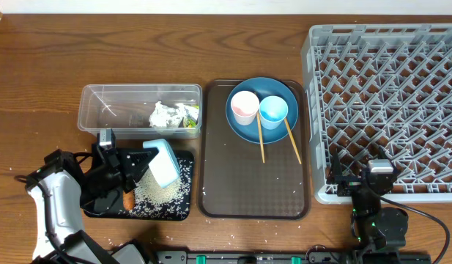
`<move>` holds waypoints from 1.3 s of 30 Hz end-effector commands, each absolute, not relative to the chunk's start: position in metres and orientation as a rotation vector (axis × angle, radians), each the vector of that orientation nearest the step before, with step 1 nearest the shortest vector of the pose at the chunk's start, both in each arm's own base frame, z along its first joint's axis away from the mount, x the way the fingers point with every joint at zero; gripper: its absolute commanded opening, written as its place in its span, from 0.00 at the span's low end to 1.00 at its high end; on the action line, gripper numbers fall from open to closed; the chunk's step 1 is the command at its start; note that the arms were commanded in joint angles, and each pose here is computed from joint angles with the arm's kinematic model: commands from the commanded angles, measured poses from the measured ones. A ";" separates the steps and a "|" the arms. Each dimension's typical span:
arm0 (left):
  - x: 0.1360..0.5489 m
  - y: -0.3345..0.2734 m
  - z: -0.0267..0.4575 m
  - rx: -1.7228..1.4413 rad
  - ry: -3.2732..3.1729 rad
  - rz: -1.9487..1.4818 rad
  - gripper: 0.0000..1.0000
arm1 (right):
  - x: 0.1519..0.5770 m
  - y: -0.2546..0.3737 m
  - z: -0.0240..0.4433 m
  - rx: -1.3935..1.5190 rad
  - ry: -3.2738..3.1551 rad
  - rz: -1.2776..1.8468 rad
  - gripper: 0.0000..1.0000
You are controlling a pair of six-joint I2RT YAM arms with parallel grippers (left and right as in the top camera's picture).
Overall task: Sort waste into correct bins and load items into the dishwasher rack
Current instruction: 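Carry emptied bowl with left gripper back onto the brown tray, release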
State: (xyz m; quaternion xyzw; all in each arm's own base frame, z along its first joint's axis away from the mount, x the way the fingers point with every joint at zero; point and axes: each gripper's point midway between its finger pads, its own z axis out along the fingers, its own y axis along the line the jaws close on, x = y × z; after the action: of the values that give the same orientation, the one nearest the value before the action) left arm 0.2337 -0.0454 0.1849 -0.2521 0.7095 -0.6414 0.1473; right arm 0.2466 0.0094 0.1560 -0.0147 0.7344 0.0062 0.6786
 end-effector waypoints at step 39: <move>0.219 -0.230 0.121 0.192 2.749 -0.522 0.06 | 0.247 0.005 0.155 -0.026 1.652 -0.004 0.99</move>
State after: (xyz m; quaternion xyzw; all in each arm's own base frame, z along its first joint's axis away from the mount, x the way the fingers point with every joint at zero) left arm 0.2129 -0.2243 0.1306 0.0728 0.9621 -0.2106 0.1568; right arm 0.2466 0.0095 0.1560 -0.0149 0.7344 0.0064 0.6786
